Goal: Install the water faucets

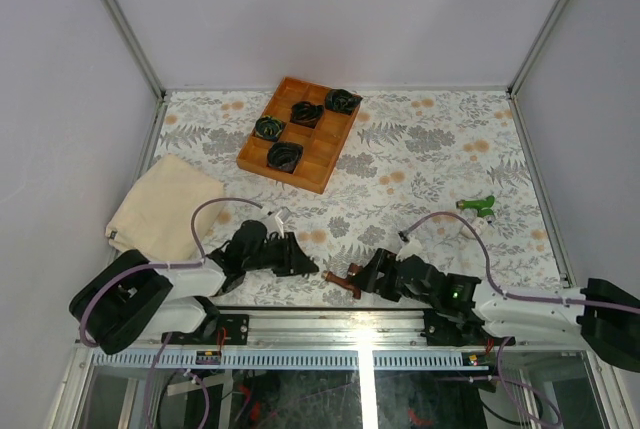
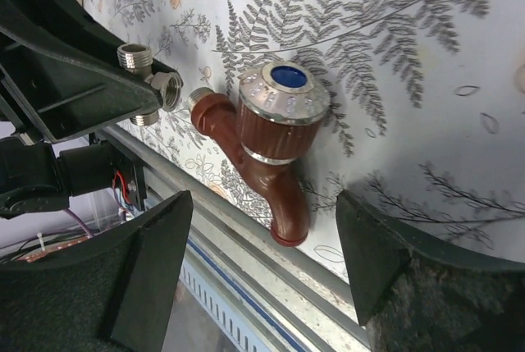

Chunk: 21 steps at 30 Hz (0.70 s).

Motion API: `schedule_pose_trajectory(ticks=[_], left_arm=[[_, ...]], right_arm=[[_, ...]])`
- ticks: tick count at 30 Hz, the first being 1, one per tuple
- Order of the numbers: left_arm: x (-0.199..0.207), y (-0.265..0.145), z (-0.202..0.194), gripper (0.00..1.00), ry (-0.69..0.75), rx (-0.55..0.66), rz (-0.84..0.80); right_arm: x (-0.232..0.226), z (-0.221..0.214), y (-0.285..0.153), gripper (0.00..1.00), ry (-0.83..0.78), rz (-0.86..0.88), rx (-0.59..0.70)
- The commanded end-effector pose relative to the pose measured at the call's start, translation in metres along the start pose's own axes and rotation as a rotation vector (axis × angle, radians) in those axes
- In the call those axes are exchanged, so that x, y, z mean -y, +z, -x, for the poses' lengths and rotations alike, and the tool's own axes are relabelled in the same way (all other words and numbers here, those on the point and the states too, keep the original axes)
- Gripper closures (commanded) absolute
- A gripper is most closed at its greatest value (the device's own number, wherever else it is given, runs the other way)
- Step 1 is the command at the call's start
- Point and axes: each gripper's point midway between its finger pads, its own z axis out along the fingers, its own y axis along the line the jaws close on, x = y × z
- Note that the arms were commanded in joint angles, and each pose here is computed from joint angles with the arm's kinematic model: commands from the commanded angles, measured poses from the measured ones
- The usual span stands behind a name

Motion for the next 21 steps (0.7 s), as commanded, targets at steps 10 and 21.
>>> schedule_pose_trajectory(ticks=[10, 21], left_arm=[[0.024, 0.019, 0.016, 1.0, 0.076, 0.0, -0.129], [0.021, 0.023, 0.008, 1.0, 0.036, -0.028, -0.154]], right_arm=[[0.023, -0.017, 0.023, 0.29, 0.02, -0.09, -0.055], [0.007, -0.007, 0.035, 0.4, 0.031, 0.019, 0.012]])
